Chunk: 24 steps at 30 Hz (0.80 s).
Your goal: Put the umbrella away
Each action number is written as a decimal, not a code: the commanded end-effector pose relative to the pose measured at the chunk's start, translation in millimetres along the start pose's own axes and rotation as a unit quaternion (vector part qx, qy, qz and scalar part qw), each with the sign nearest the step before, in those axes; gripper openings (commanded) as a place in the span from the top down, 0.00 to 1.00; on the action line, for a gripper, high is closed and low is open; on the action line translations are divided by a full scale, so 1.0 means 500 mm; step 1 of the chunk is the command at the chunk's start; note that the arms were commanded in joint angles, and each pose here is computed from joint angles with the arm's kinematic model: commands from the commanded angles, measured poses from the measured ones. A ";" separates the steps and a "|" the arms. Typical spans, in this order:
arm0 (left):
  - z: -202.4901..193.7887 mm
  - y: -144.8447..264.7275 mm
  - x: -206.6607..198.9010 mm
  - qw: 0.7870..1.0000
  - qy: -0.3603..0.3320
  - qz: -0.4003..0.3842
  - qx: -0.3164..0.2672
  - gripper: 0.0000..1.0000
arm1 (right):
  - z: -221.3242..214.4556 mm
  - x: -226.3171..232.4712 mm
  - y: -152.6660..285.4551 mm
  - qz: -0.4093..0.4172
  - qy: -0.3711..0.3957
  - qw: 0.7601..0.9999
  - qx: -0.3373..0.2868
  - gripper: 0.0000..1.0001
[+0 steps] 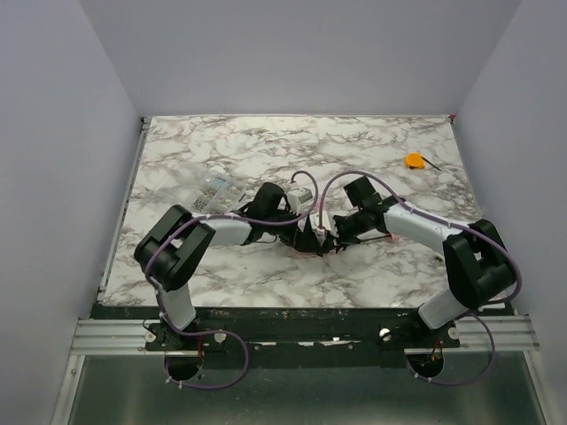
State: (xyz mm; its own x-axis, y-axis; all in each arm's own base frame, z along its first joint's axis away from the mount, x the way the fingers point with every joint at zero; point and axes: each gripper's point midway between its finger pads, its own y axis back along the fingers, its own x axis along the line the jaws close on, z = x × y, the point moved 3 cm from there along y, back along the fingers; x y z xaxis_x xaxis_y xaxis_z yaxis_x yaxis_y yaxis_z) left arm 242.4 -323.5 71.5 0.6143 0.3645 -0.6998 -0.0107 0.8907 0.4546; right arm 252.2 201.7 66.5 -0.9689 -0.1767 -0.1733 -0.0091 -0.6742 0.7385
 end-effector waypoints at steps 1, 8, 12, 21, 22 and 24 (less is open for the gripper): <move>0.045 0.078 0.031 0.976 -0.069 0.144 -0.151 0.02 | -0.086 0.129 0.007 0.129 -0.136 0.979 0.077 0.97; -0.001 0.155 0.015 0.941 -0.140 0.149 -0.269 0.01 | -0.107 0.146 0.011 0.167 -0.177 0.967 0.080 0.98; -0.022 0.160 -0.039 0.935 -0.195 0.022 -0.296 0.02 | -0.113 0.154 0.008 0.190 -0.194 0.959 0.087 0.98; -0.089 0.095 -0.095 0.805 -0.519 0.109 -0.267 0.05 | -0.128 0.154 0.018 0.225 -0.227 0.943 0.089 0.98; -0.089 0.085 -0.087 0.799 -0.533 0.127 -0.248 0.04 | -0.130 0.155 0.018 0.227 -0.227 0.943 0.090 0.97; -0.089 0.061 -0.079 0.784 -0.564 0.151 -0.210 0.03 | -0.132 0.154 0.018 0.229 -0.229 0.942 0.092 0.97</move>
State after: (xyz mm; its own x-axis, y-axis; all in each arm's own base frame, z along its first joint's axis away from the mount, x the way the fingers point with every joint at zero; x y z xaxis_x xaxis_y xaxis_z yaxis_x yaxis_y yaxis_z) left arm 154.7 -291.1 82.8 0.9601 0.2613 0.0999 -0.2699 0.9591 0.0854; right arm 253.5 187.2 59.3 -0.9769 -0.1449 0.1572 0.2137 -0.6892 0.6924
